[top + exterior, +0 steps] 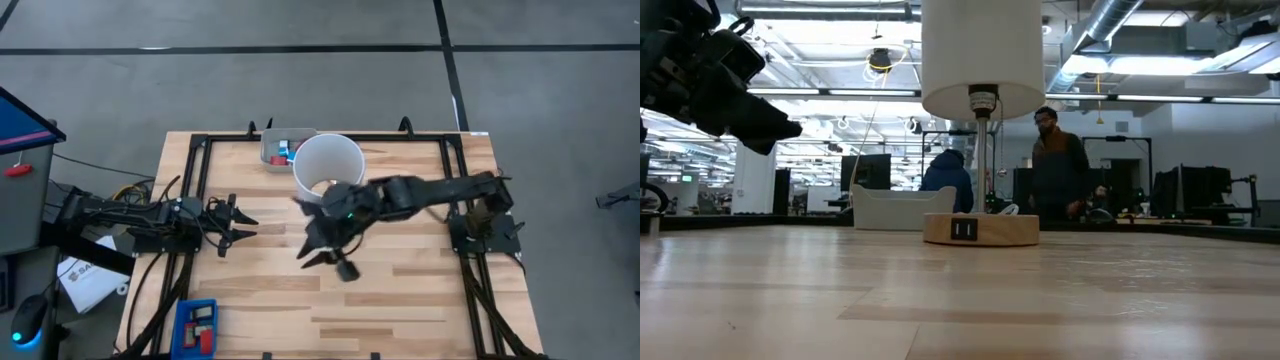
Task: Pick & Place Office items
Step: Return to Home Position
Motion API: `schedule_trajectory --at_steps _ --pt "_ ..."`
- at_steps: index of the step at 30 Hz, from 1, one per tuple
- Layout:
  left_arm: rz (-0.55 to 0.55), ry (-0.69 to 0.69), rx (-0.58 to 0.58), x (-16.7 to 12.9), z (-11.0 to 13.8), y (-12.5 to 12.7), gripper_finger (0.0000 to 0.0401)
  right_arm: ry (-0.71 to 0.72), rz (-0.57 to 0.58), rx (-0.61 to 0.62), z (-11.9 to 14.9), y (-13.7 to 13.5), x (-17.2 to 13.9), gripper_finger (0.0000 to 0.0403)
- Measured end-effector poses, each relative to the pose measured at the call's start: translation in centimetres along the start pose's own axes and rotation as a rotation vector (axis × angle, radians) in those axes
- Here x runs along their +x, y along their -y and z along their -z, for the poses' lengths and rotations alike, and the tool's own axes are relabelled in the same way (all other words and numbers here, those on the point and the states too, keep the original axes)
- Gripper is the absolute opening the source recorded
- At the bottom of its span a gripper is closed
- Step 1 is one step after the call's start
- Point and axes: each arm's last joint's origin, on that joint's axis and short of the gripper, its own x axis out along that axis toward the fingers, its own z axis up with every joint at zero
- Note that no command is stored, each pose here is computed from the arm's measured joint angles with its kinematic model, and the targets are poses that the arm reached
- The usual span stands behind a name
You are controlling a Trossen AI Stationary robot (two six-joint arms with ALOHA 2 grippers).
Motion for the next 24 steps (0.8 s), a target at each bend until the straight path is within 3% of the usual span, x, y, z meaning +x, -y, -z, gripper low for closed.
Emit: schedule_trajectory --at_steps 7,11,15,24 --pt "0.002 0.015 0.000 0.0 -0.2 0.0 0.0145 0.052 -0.041 -0.201 -1.0 -1.7 -5.6 0.0093" --pt "0.003 0.016 -0.001 0.0 -0.2 0.0 0.0145 0.135 -0.020 -0.234 0.6 -2.4 -8.0 0.0093" --pt "0.003 0.017 -0.001 0.0 -0.2 0.0 0.0145 0.230 0.024 -0.189 4.9 -3.0 -9.7 0.0093" --pt "0.003 0.018 -0.001 0.0 -0.2 0.0 0.0145 0.385 0.178 -0.044 17.4 -4.4 -13.0 0.0093"
